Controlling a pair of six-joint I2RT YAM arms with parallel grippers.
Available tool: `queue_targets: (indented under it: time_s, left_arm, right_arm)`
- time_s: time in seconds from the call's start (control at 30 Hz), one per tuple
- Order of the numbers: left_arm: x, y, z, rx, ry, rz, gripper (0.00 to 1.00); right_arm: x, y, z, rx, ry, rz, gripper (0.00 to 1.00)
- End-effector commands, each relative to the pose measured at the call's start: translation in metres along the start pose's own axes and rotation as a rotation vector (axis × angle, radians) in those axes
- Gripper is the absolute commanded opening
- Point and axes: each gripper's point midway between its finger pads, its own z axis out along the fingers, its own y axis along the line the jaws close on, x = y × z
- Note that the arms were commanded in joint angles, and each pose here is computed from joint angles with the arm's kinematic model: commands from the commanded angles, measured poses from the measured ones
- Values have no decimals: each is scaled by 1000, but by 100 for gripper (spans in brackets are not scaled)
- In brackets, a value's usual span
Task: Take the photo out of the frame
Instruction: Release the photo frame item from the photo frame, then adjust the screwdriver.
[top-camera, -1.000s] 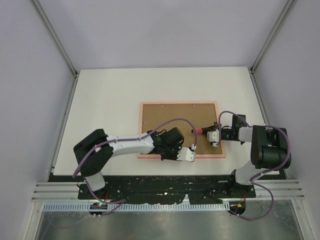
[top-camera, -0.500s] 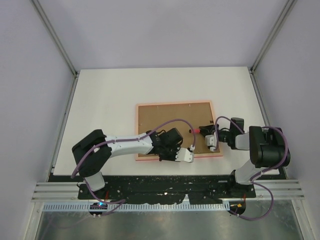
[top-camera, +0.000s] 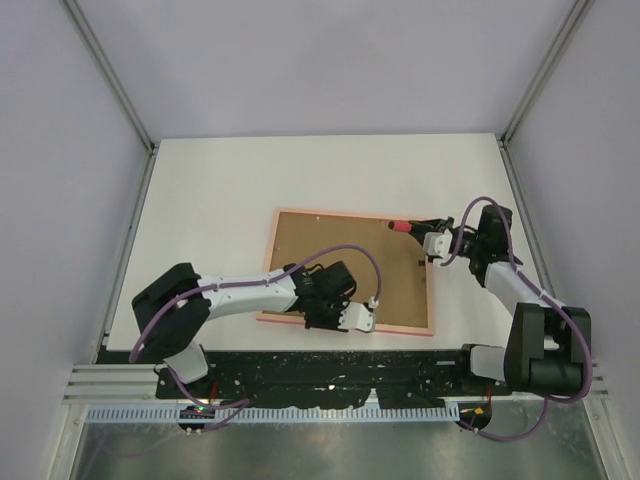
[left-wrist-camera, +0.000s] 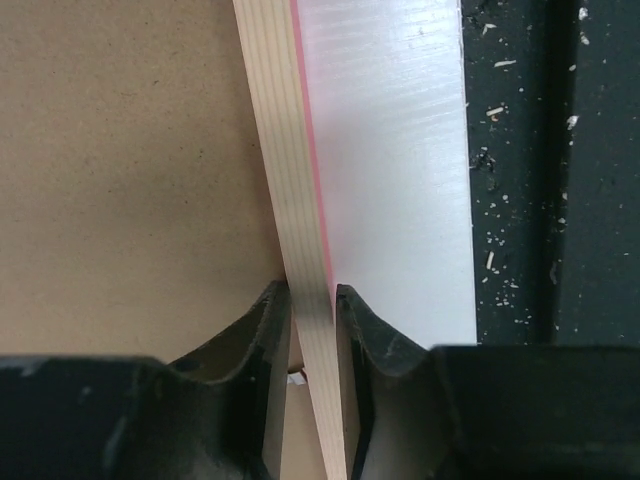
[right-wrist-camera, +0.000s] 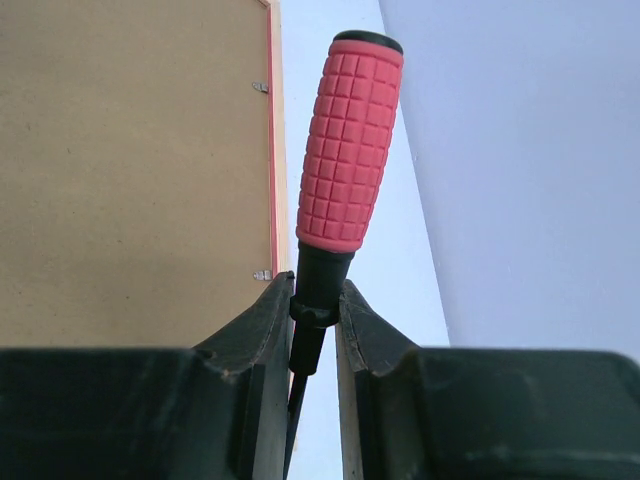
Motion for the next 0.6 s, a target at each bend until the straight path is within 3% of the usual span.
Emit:
queue_targets:
  time_s: [0.0, 0.07, 0.17, 0.27, 0.37, 0.57]
  left_arm:
    - [6, -11, -8, 39, 14, -20, 36]
    - [3, -8, -12, 22, 6, -24, 55]
    - [-8, 2, -26, -24, -54, -37, 75]
    - [-23, 18, -48, -70, -132, -64, 81]
    - [-45, 43, -82, -136, -247, -109, 87]
    - [-74, 123, -180, -288, -521, -382, 89]
  right_arm:
    - [-5, 17, -2, -44, -1, 121, 8]
    - [-6, 14, -4, -32, 8, 148, 8]
    - [-17, 0, -5, 3, 0, 309, 8]
    - [-37, -16, -7, 22, -33, 453, 8]
    - [-56, -37, -8, 55, -47, 710, 8]
    - [-101, -67, -6, 3, -119, 1057, 8]
